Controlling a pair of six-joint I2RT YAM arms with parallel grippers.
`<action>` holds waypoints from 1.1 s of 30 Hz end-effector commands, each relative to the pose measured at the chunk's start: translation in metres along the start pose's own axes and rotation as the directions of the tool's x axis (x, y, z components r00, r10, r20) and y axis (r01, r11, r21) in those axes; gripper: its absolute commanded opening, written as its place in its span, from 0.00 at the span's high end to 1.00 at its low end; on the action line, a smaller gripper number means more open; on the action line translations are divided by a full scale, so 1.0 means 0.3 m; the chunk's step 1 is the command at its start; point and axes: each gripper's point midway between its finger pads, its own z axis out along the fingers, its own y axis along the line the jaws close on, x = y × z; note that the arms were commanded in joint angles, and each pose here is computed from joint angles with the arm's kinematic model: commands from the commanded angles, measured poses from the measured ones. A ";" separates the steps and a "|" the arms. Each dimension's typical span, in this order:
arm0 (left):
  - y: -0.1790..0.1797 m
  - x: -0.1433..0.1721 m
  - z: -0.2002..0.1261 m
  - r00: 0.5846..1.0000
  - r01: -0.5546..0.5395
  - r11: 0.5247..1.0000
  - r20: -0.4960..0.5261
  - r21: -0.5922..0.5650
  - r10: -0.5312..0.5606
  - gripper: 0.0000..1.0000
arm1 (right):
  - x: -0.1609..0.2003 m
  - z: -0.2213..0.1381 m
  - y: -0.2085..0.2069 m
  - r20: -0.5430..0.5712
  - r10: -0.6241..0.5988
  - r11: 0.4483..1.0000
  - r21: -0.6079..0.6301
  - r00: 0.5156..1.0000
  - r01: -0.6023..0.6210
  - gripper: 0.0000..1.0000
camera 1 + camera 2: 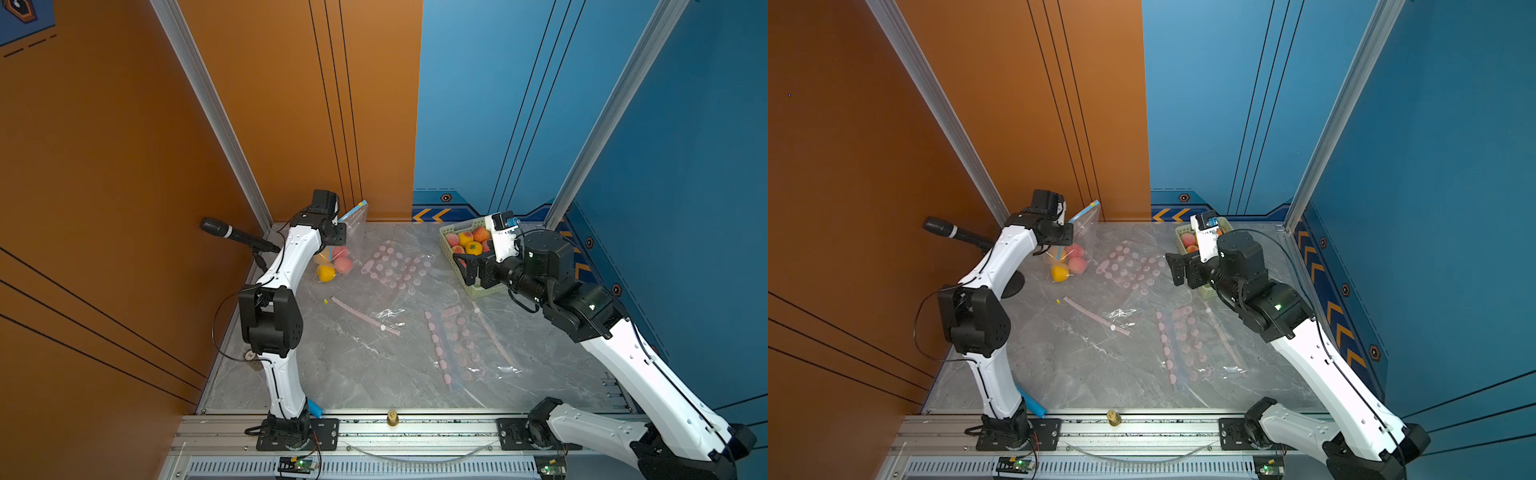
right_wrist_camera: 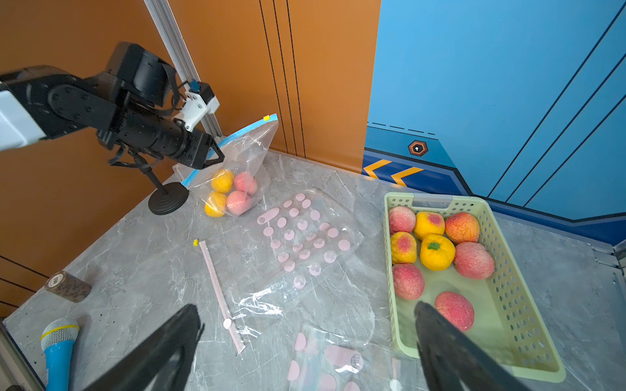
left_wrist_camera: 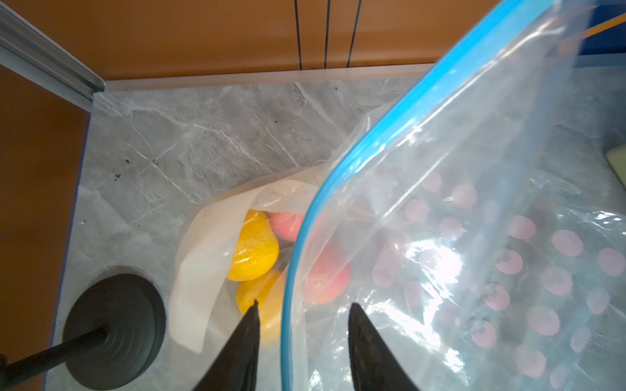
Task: Place the peach in a zip-top bag and seal the zipper
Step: Place the zipper food storage bag at the center of the board, then adjust the zipper food storage bag at the center of the board.
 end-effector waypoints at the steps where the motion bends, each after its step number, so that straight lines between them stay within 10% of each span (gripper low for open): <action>1: 0.006 -0.089 -0.187 0.995 0.026 0.999 0.100 0.027 -0.028 0.39 | -0.010 -0.011 -0.012 0.024 0.023 1.000 0.013 0.999 -0.023 0.00; 6: 0.021 -0.140 -0.374 0.977 0.052 0.998 0.205 0.041 -0.059 0.02 | -0.009 -0.008 -0.033 0.027 0.036 0.998 0.048 0.999 -0.037 0.00; 15: -0.083 -0.012 -0.599 0.951 0.032 0.996 0.304 0.083 -0.056 0.02 | 0.052 -0.010 -0.184 0.012 0.137 0.952 0.276 0.991 -0.135 0.00; 24: -0.353 0.381 -0.474 0.980 0.001 0.984 0.196 0.178 -0.037 0.01 | 0.385 -0.017 -0.404 -0.125 0.444 0.789 0.524 0.887 -0.321 0.00; 33: -0.411 0.719 -0.261 0.999 -0.045 0.992 -0.019 0.116 0.047 0.10 | 0.709 -0.022 -0.419 -0.301 0.555 0.742 0.600 0.775 -0.299 0.00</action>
